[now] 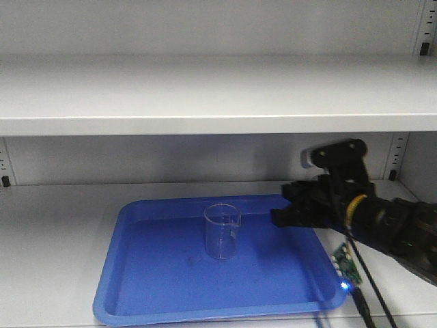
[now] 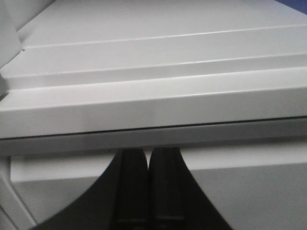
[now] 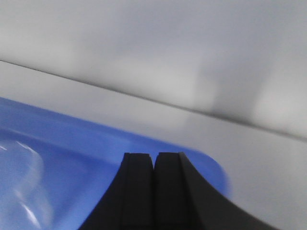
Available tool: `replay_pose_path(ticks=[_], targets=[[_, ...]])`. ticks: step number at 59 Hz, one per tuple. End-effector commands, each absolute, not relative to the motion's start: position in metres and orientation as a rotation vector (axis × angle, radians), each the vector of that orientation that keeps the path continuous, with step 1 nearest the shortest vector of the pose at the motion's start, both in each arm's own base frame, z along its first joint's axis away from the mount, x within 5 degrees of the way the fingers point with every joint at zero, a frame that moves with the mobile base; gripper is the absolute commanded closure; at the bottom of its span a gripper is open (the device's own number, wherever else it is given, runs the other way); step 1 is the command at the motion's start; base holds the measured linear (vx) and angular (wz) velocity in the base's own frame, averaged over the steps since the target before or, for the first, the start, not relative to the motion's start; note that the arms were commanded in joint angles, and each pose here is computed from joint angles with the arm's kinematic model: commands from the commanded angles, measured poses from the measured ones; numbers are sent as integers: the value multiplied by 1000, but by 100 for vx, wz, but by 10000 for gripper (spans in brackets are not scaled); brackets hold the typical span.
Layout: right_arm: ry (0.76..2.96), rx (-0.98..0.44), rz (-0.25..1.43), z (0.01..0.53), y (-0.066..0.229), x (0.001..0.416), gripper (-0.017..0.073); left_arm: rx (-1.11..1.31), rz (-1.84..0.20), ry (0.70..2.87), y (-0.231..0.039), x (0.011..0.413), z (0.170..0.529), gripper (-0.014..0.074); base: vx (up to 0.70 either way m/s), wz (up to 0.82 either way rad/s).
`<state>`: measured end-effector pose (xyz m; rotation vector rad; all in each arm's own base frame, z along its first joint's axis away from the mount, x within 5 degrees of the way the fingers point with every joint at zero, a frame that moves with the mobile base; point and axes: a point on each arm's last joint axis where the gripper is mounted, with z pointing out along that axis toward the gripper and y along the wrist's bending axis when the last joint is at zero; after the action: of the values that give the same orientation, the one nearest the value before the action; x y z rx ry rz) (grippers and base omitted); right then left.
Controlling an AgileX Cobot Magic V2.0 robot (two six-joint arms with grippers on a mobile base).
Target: Pick beaker and place in left cabinet
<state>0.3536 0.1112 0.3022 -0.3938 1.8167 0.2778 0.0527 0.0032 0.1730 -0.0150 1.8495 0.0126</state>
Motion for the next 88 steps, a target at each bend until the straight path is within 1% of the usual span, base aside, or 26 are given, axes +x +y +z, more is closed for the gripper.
replay_pose_path(ticks=[1,10,26,37,52,65,80,82,88], targets=[[1727,-381,305,327,102,335,561,-2,-4,1750,2,53,185,590,0,0],[1746,-377,295,323,94,307,561,-2,-4,1750,2,53,185,590,0,0],[1779,-356,235,310,69,229,561,-2,-4,1750,2,53,185,590,0,0],[1705,-338,243,304,54,173,561,-2,-4,1750,2,53,185,590,0,0],[1601,-323,236,294,41,124,561,-2,-4,1750,2,53,185,590,0,0],[1555,-317,236,285,36,105,561,-2,-4,1750,2,53,185,590,0,0],[1575,-308,224,281,35,105,561,-2,-4,1750,2,53,185,590,0,0],[1577,-297,233,281,35,105,561,-2,-4,1750,2,53,185,590,0,0],[1606,-169,306,281,32,106,561,-2,-4,1750,2,53,185,590,0,0]])
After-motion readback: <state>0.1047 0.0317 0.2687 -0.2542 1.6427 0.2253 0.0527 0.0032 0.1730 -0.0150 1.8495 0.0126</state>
